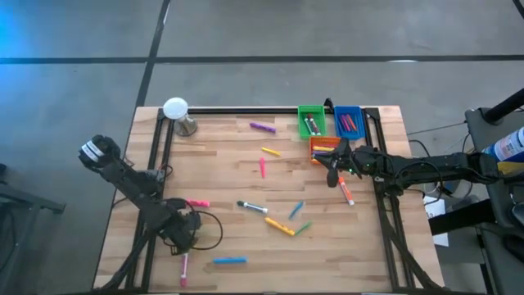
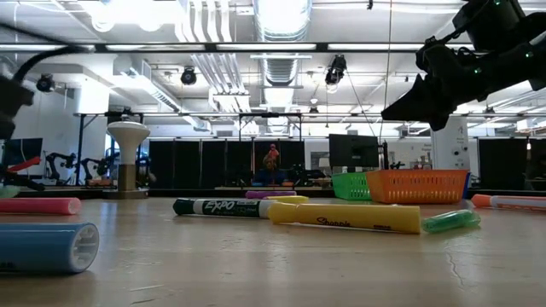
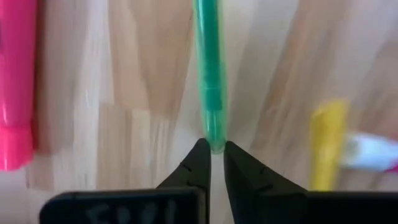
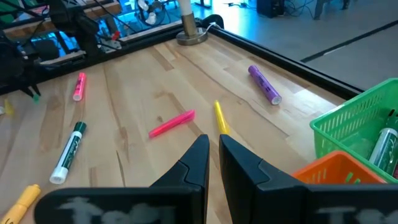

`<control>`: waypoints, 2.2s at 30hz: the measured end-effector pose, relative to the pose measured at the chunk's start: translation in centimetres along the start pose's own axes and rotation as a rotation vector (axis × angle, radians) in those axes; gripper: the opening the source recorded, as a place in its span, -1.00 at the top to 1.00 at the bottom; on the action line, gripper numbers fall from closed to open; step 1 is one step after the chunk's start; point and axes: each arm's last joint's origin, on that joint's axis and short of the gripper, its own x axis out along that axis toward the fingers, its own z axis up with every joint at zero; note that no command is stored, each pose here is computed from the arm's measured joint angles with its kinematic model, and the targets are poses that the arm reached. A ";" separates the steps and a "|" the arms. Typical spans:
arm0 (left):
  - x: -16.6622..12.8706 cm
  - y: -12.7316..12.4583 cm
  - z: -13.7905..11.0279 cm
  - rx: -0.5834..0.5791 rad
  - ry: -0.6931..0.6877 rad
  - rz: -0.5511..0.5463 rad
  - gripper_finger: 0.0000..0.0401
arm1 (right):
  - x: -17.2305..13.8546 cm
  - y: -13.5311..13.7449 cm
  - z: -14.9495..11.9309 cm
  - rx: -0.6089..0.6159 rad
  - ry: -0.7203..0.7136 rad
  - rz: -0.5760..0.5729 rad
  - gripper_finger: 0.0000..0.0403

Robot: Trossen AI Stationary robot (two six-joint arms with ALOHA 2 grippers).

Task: Pick & Place Markers
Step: Put the left green pen into the blue bin

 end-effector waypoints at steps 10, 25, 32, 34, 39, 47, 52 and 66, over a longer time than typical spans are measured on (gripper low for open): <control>-2.9 1.2 5.8 0.032 -0.174 -0.048 0.92 | 0.0 0.0 0.0 0.003 0.001 0.001 0.83; -4.1 5.5 10.9 -0.019 -0.281 -0.032 0.88 | 0.0 0.0 -0.1 0.000 0.008 0.003 0.83; -2.2 4.9 12.5 0.160 -0.297 0.019 0.56 | 0.0 0.0 -0.1 -0.001 0.009 0.004 0.83; -1.9 4.8 13.2 0.228 -0.300 0.061 0.49 | 0.0 0.0 -0.1 -0.001 0.010 0.004 0.83; -0.7 5.2 14.0 0.318 -0.266 0.134 0.43 | 0.1 0.0 -0.2 0.000 0.020 0.002 0.83; 0.9 5.5 14.1 0.350 -0.169 0.075 0.45 | 0.1 0.0 -0.2 -0.002 0.021 0.002 0.83; 1.1 5.8 13.9 0.316 -0.162 0.072 0.68 | 0.1 0.0 -0.3 -0.004 0.022 0.001 0.83; 0.2 9.1 15.8 -0.021 -0.855 -0.225 0.88 | 0.3 0.1 -1.2 0.075 0.000 0.038 0.83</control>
